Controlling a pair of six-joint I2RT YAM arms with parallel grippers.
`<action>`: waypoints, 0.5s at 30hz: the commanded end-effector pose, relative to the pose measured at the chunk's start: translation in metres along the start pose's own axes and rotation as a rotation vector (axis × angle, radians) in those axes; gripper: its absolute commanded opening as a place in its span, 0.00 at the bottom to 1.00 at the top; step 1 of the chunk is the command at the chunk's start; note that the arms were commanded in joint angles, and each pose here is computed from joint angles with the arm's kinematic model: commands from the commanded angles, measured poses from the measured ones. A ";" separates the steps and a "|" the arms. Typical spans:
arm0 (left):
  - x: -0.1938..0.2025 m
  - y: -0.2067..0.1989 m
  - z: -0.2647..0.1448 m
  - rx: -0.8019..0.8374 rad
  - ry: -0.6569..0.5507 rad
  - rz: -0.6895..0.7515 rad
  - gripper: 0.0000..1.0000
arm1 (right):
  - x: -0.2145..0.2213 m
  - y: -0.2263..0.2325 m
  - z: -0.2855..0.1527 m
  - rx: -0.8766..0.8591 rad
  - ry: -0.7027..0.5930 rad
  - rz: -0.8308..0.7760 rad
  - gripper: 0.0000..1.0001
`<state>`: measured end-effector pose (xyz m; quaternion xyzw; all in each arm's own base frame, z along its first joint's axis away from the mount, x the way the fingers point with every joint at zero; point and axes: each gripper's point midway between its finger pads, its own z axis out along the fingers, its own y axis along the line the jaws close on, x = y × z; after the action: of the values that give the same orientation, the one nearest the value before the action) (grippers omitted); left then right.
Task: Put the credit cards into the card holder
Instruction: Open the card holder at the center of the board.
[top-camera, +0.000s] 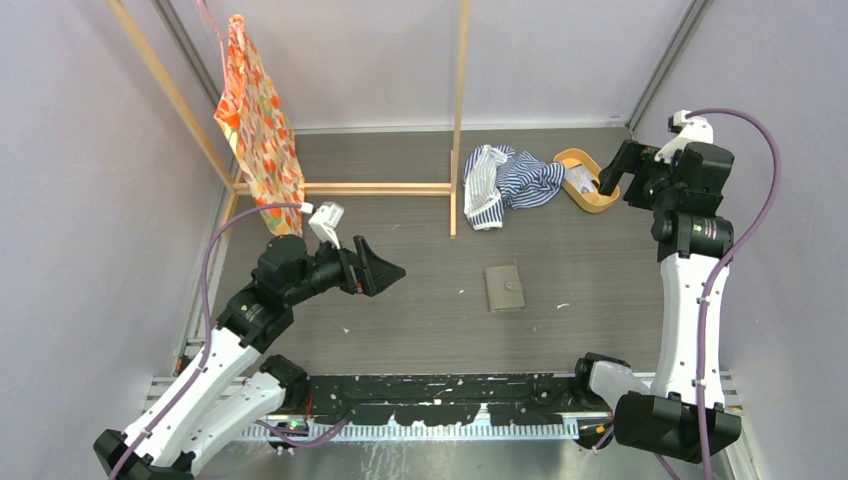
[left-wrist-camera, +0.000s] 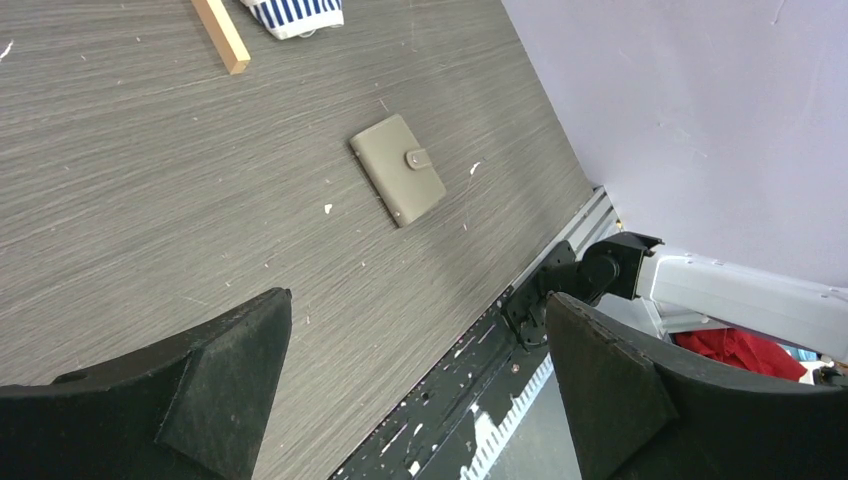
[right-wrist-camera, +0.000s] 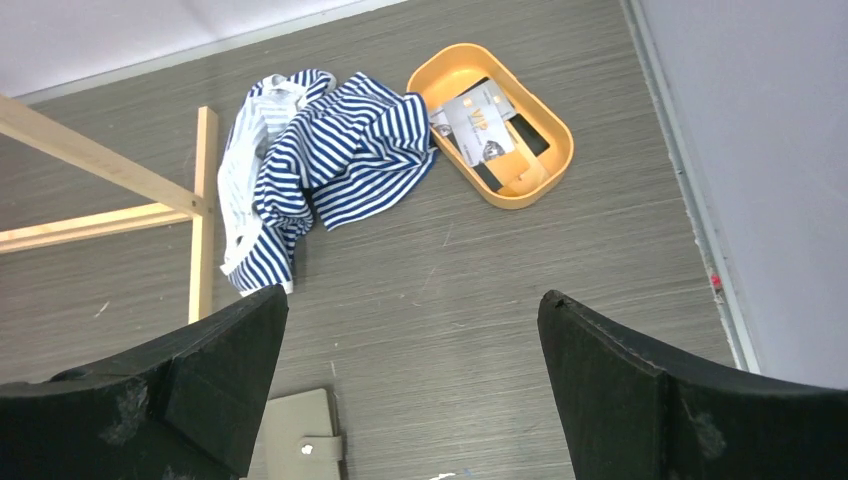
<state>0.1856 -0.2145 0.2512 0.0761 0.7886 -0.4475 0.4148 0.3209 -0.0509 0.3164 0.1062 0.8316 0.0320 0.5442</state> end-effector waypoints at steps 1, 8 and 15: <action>0.002 -0.004 -0.001 0.033 -0.007 0.001 0.99 | -0.005 0.011 0.007 -0.061 -0.019 0.024 1.00; 0.018 0.005 0.012 0.047 0.024 -0.041 0.99 | 0.063 0.085 0.014 -0.655 0.126 -0.225 1.00; 0.033 0.018 0.020 0.027 0.052 -0.100 0.97 | 0.150 0.111 0.058 -0.682 0.426 -0.407 1.00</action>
<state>0.1842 -0.2200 0.2027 0.0540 0.8139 -0.4488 0.3650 0.3343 0.0606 0.2050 -0.1767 0.8699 0.2120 0.4088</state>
